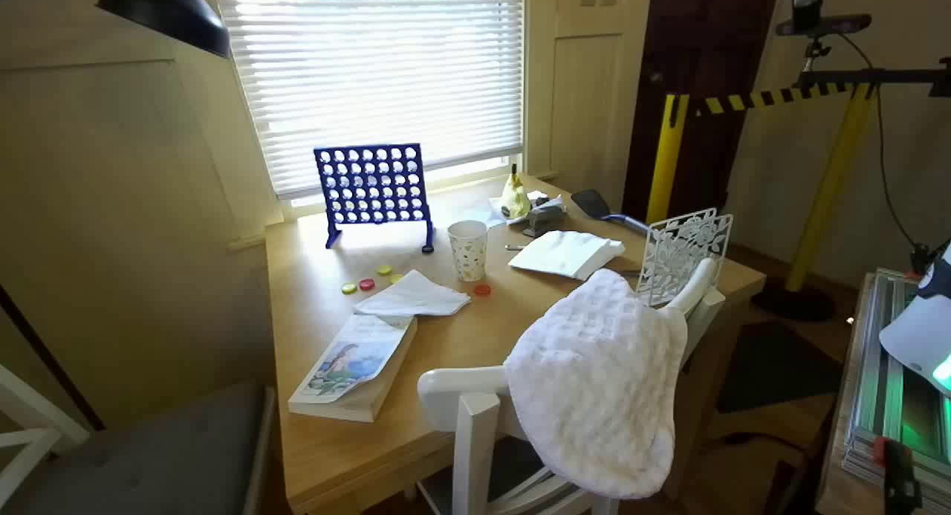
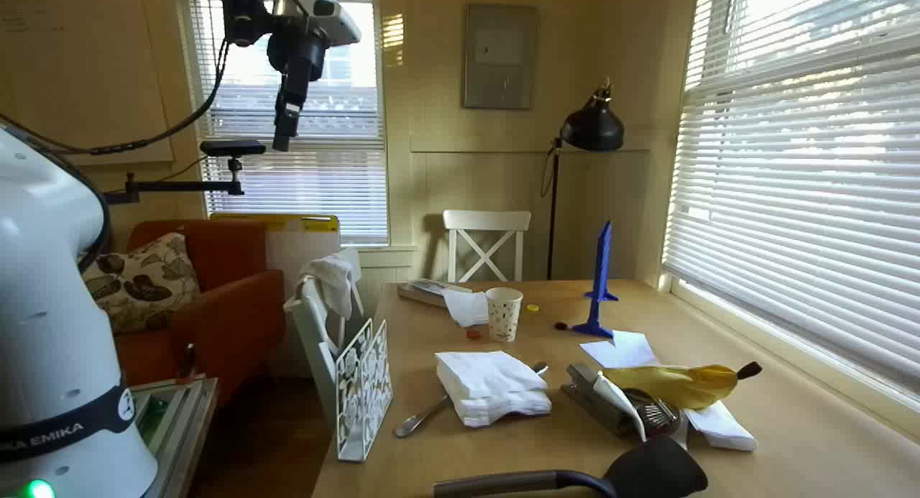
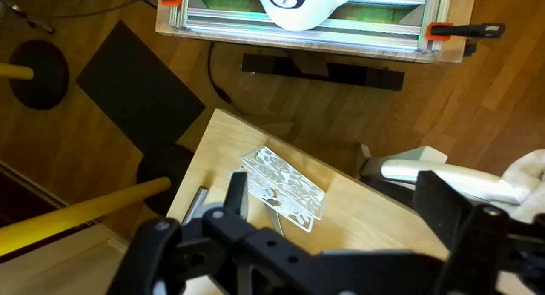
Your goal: Put some of the napkins inside the white napkin holder
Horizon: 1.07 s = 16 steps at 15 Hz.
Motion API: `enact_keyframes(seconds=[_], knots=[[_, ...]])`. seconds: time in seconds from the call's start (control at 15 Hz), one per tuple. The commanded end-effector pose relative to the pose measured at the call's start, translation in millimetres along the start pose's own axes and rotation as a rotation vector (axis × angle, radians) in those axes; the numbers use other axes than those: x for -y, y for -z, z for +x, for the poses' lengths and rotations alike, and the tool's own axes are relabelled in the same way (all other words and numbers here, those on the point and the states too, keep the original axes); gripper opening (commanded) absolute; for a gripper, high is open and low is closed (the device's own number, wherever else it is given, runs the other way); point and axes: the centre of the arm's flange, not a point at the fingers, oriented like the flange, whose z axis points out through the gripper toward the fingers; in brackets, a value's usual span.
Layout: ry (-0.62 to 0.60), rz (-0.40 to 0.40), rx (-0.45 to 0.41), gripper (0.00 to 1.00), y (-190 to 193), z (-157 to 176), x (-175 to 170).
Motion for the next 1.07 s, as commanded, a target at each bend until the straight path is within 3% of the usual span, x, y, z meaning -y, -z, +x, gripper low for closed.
enact_keyframes(seconds=[0.0,0.47,0.73,1.0], knots=[[0.0,0.0,0.0,1.0,0.0,0.0,0.0],[0.018,0.0,-0.015,1.0,-2.3,2.1,-7.1],[0.125,0.098,-0.069,1.0,-19.7,18.2,-57.5],[0.266,0.228,-0.185,1.0,-55.6,42.8,-119.0]])
